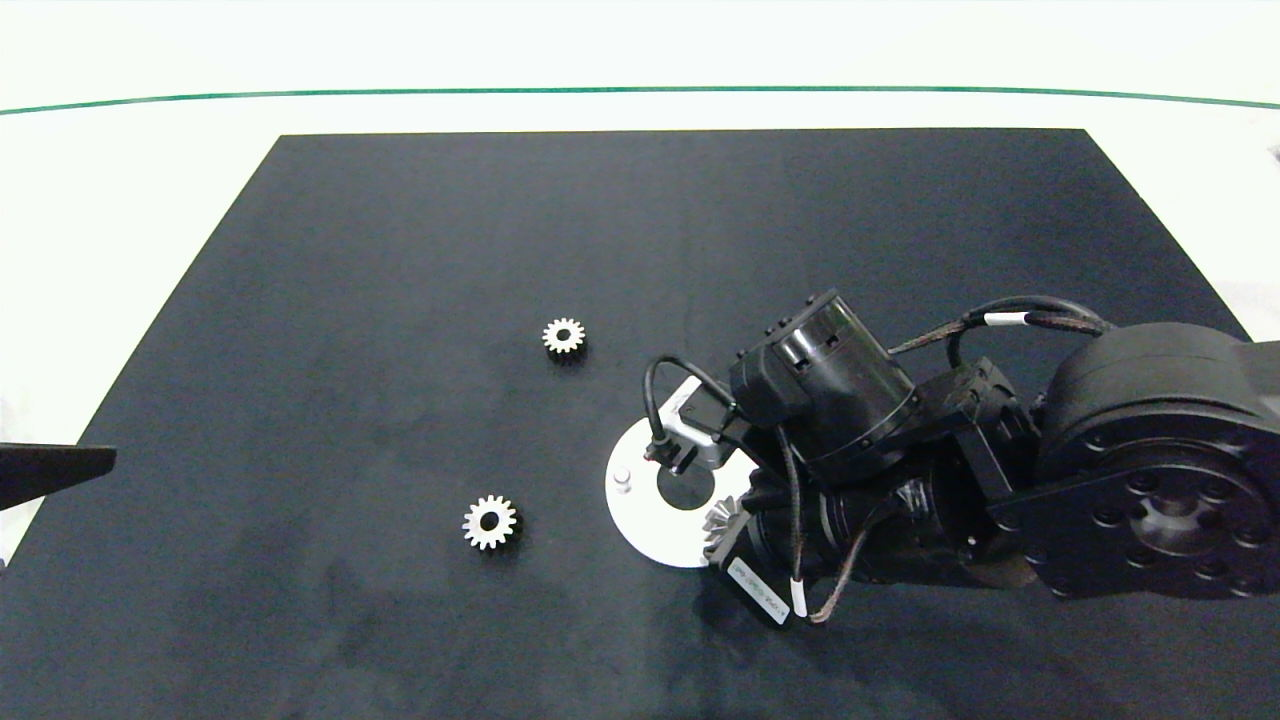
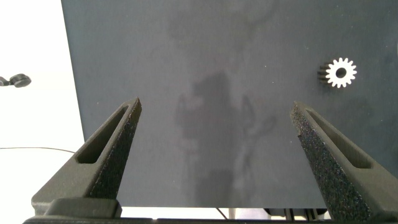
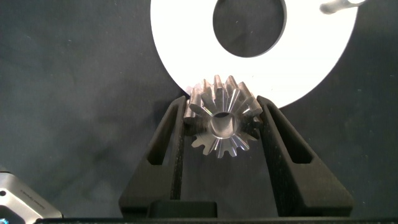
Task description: Install three planetary gears onto the carrier pins
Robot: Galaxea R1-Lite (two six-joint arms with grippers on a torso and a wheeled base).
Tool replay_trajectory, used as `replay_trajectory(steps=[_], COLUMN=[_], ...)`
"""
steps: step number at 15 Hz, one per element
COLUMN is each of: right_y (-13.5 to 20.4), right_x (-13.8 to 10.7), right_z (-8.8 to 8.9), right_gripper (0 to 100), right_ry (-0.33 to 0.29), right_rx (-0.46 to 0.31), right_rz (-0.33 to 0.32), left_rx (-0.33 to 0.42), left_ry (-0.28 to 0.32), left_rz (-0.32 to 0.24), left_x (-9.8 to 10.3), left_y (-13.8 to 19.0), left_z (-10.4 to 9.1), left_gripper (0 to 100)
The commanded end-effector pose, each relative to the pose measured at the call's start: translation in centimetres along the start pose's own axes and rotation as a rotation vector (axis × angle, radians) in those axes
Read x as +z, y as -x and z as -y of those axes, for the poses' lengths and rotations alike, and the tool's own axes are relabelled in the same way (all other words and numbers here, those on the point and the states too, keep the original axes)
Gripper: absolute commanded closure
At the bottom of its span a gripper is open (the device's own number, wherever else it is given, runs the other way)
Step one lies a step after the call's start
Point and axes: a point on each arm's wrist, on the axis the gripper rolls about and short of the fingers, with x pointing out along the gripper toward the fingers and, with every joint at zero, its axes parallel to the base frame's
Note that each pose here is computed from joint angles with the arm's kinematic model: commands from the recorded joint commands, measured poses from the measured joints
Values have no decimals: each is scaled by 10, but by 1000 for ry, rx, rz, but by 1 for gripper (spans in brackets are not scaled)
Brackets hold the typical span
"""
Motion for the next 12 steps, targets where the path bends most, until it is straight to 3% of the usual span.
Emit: replay_trajectory(steps=[1, 12], right_y=[-8, -6], right_x=[1, 4], right_z=[-2, 1], right_gripper=[75, 75], right_ry=[4, -1], right_rx=[1, -13], right_rz=[-16, -6], left_rx=[-2, -2], left_ry=[-3, -3], left_rz=[-7, -8], left_x=[0, -1], left_y=[0, -1], left_z=[0, 0], left_gripper=[0, 0])
